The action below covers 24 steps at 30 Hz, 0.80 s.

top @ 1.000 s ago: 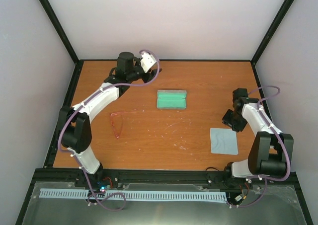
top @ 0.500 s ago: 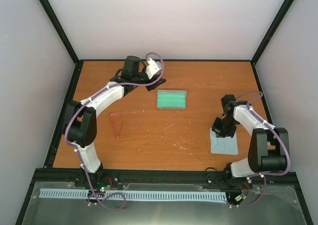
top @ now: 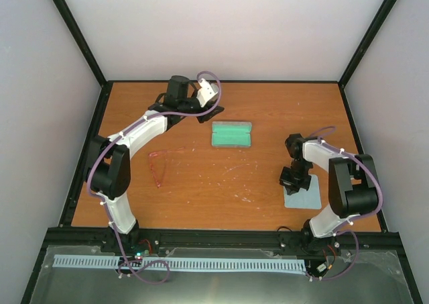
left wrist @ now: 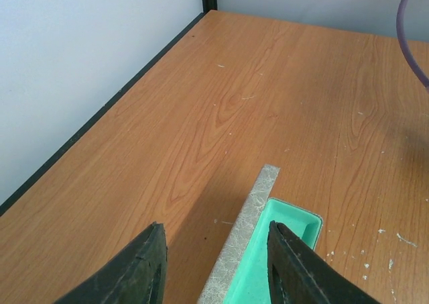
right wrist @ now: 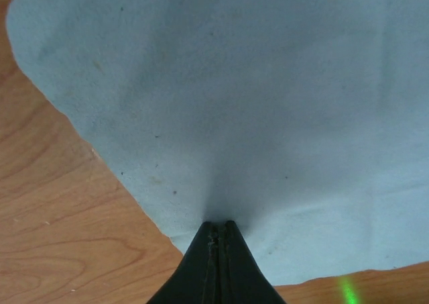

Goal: Organize the sunglasses
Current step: Move the glasses cleaning cloth to the center of the board.

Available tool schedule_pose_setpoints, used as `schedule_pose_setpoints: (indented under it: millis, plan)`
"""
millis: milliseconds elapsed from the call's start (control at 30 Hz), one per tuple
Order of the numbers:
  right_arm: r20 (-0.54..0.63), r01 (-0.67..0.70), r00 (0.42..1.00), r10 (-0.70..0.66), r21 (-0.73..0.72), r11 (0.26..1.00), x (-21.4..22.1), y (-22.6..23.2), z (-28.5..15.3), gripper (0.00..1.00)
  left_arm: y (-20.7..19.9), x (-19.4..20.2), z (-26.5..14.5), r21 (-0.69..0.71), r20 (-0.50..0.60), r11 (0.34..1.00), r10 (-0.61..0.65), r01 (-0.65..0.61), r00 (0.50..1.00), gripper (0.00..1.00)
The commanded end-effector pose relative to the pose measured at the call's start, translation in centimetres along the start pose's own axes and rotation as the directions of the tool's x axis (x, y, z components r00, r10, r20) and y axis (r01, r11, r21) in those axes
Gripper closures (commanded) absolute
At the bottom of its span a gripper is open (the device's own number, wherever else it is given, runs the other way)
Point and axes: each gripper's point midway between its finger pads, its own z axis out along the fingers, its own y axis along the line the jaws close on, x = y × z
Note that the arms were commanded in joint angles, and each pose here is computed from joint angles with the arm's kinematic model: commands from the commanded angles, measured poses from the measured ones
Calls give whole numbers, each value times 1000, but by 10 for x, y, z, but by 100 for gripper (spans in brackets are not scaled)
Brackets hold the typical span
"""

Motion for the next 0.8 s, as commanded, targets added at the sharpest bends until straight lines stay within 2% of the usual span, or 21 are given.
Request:
schedule_pose_setpoints:
  millis: [0, 267, 467, 600, 767]
  plan:
    - [-29, 18, 999, -17, 21, 1000, 4, 7, 13, 97, -1, -13, -8, -16, 20, 999, 39, -39, 999, 58]
    - [-18, 77, 997, -77, -17, 997, -14, 41, 12, 97, -2, -7, -11, -26, 7, 999, 42, -42, 999, 59]
    - [0, 179, 984, -180, -66, 982, -27, 95, -1, 97, -3, -5, -12, -28, 0, 998, 48, -48, 999, 59]
    - [-23, 231, 972, -235, -111, 967, -23, 123, -1, 97, -5, -2, -14, -29, -10, 998, 53, -53, 999, 59]
    - [-79, 303, 945, -317, -148, 941, 2, 147, 3, 97, -10, 2, -16, -21, -15, 999, 46, -47, 999, 61]
